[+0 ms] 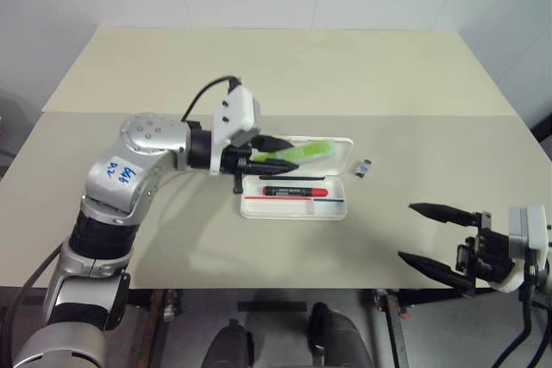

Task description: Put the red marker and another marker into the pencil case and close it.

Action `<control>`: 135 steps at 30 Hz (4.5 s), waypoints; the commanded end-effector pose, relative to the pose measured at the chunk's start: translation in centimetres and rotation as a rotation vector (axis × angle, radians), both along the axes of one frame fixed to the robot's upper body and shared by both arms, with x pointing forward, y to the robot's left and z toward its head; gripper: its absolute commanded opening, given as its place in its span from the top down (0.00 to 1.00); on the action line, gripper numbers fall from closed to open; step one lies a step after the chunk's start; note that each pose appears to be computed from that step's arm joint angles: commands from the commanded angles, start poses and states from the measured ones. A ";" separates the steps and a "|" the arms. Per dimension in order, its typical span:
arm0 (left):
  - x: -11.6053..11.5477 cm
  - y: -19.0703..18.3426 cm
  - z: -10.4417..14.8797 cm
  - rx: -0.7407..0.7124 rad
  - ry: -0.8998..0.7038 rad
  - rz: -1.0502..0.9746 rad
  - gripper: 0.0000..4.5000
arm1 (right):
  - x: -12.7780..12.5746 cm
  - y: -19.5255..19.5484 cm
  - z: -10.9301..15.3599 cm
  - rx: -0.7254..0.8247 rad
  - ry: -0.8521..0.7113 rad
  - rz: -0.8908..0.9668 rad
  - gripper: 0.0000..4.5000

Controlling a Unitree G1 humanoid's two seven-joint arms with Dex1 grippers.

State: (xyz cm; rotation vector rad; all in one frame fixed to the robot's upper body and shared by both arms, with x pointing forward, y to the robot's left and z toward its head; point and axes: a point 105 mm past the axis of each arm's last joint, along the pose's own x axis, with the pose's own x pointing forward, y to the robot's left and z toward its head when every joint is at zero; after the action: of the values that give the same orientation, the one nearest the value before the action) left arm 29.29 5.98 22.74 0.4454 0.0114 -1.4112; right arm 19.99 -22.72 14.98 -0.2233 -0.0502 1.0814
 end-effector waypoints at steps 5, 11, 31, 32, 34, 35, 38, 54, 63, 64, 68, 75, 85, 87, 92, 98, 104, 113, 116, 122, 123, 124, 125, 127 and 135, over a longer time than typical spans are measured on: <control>-1.0 0.2 -3.4 0.083 0.034 -0.006 0.76 | -1.5 -2.3 -1.0 -0.131 -0.045 -0.012 0.00; 0.2 1.1 -6.3 0.174 0.022 0.047 0.76 | -1.8 -2.5 -1.8 -0.136 -0.020 -0.036 0.00; 2.8 -0.1 -8.0 0.233 -0.085 0.019 0.60 | -1.3 -0.6 -2.1 -0.124 -0.052 -0.047 0.00; 2.7 -0.2 -7.9 0.228 -0.082 0.015 0.54 | -1.3 -0.5 -2.2 -0.124 -0.053 -0.048 0.00; 2.6 -0.5 -7.6 0.219 -0.084 0.009 0.39 | -1.2 -0.4 -2.1 -0.121 -0.057 -0.053 0.00; 2.5 -0.6 -7.4 0.216 -0.086 0.003 0.31 | -1.2 -0.4 -2.1 -0.119 -0.057 -0.056 0.00; 1.6 -1.2 -6.8 0.192 -0.080 -0.024 0.09 | -1.1 -0.4 -2.0 -0.120 -0.058 -0.056 0.00; -2.7 -2.8 0.7 -0.163 -0.098 -0.071 0.00 | 2.8 0.5 0.2 -0.072 -0.144 -0.197 0.00; -1.5 2.5 2.4 -0.314 -0.143 0.078 0.00 | 10.3 1.5 2.0 -0.074 -0.222 -0.540 0.00; -1.1 3.1 2.3 -0.306 -0.155 0.096 0.00 | 11.2 1.8 1.9 -0.076 -0.215 -0.574 0.00; -0.2 4.3 2.5 -0.327 -0.172 0.112 0.00 | 14.2 2.7 1.7 -0.059 -0.171 -0.727 0.00; -0.7 5.8 1.7 -0.291 -0.143 0.014 0.00 | 16.3 4.3 -0.4 -0.077 0.002 -0.914 0.00; 0.1 6.3 2.1 -0.249 -0.183 -0.003 0.00 | 14.7 3.5 -3.6 -0.173 0.158 -1.034 0.00; 0.1 6.2 2.1 -0.251 -0.188 -0.007 0.00 | 14.9 3.3 -4.0 -0.170 0.186 -1.073 0.00; -0.6 5.9 2.3 -0.266 -0.172 -0.044 0.00 | 15.9 3.8 -4.3 -0.097 0.267 -1.114 0.00; -2.1 8.2 3.1 -0.268 -0.135 -0.052 0.00 | 17.0 5.4 -3.7 -0.035 0.308 -1.103 0.00; -2.8 9.4 3.7 -0.286 -0.162 -0.038 0.00 | 17.6 6.3 -2.9 0.025 0.311 -1.067 0.00; -2.6 9.5 3.7 -0.280 -0.186 -0.019 0.00 | 19.3 7.1 -3.8 -0.057 0.269 -0.987 0.00; -2.6 9.5 3.7 -0.281 -0.192 -0.015 0.00 | 19.5 7.0 -4.5 -0.094 0.270 -0.961 0.00; -2.6 9.5 3.8 -0.279 -0.199 -0.011 0.00 | 18.9 6.6 -6.4 -0.182 0.372 -0.900 0.00; -2.6 9.5 3.8 -0.279 -0.200 -0.010 0.00 | 18.7 6.7 -6.5 -0.192 0.383 -0.882 0.00; -2.6 9.5 3.8 -0.279 -0.201 -0.009 0.00 | 18.5 6.8 -6.8 -0.202 0.397 -0.867 0.00; -2.6 9.4 3.8 -0.280 -0.202 -0.008 0.00 | 18.4 6.8 -7.0 -0.207 0.409 -0.861 0.00; -2.5 9.5 3.9 -0.282 -0.208 -0.004 0.00 | 18.5 6.9 -7.2 -0.199 0.429 -0.862 0.00; -2.4 9.5 4.2 -0.288 -0.213 -0.006 0.00 | 17.9 7.2 -7.2 -0.200 0.436 -0.859 0.57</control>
State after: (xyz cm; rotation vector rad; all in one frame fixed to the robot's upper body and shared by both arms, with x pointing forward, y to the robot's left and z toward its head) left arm 27.22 15.33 25.78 0.3144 -0.3158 -1.3493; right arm 39.14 -14.80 11.70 -0.1585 0.3493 0.2772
